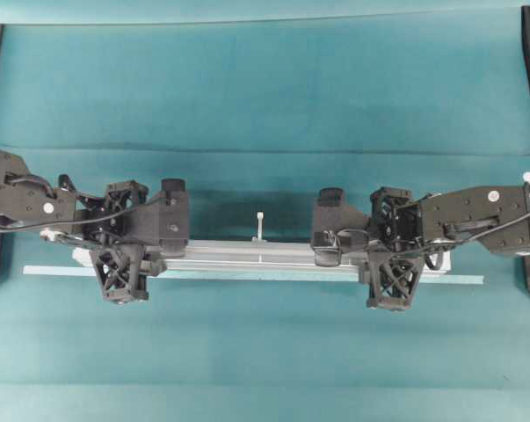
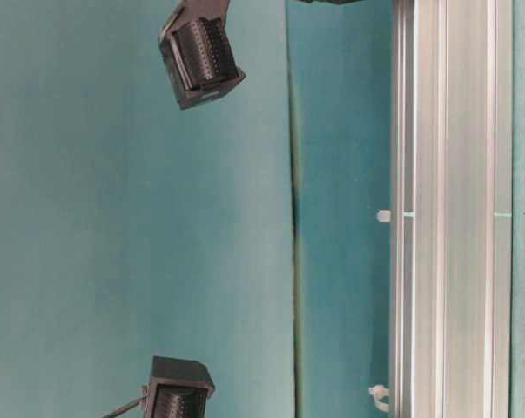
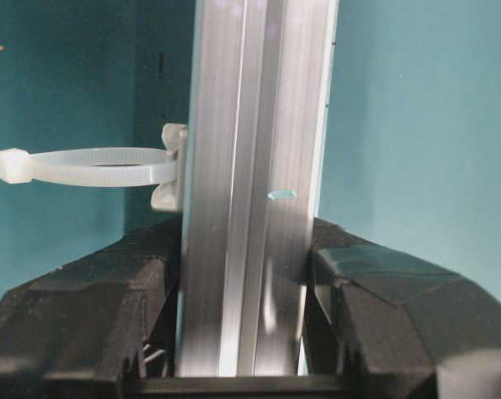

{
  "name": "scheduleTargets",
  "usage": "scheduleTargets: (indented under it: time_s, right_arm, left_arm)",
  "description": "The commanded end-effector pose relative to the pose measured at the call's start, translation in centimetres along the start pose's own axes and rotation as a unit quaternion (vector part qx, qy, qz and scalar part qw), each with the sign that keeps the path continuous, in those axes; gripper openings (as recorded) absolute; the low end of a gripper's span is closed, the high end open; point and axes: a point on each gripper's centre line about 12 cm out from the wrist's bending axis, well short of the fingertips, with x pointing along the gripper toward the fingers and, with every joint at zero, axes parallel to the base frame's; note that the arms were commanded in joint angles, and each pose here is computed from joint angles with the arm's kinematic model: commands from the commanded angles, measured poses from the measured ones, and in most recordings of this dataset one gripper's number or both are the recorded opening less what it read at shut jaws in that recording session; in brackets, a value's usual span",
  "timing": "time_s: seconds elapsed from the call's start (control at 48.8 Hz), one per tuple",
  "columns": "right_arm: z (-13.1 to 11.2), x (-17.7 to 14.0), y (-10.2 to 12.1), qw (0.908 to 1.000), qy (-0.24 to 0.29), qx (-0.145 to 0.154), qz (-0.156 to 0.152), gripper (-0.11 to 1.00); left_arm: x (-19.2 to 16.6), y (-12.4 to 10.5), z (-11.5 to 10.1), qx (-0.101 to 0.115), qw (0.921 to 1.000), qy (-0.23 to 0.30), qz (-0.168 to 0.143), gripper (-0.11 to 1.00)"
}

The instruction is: Lift the large metal rail with both hands.

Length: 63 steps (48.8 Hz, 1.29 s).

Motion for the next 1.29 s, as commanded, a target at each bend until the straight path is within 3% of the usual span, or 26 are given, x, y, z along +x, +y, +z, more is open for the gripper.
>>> scheduleTargets:
  time_s: [0.0,0.123,0.266,0.348,0.676,1.025,1.271]
  right_arm:
    - [-0.1,0.1,0.1,1.0,0.005,0.004,0.001,0.46]
    - [-0.1,0.1,0.1,1.0,0.006,0.004,0.0,0.7]
    - [-0.1,0.2,0.1,1.0,0.005,0.002,0.001,0.89]
    - [0.0,0.1,0.0,1.0,0.004,0.002,0.0,0.94]
    - [0.4,-0.8,0.1,0.9999,-0.012,-0.001,-0.001,0.95]
    - [1.4,-5.4,-0.1,0.9962,-0.087,0.005,0.006,0.95]
    - [1.9,-9.4,-0.5,0.9882,-0.153,0.009,0.009,0.95]
  left_arm:
    - [-0.3,0.0,0.7,-0.005,0.9999,-0.015,-0.001,0.37]
    - [-0.3,0.1,0.5,-0.014,0.9998,-0.012,-0.001,0.4]
    - [-0.3,0.0,0.2,-0.014,0.9999,-0.009,0.0,0.8]
    - [-0.3,0.0,0.1,-0.014,0.9999,-0.008,-0.001,0.95]
    - [-1.2,-0.1,0.3,-0.004,0.9998,-0.019,-0.002,0.95]
    - [-6.2,-0.1,1.3,-0.005,0.9966,-0.082,-0.006,0.95]
    - [-10.0,-0.1,2.2,-0.007,0.989,-0.147,-0.01,0.95]
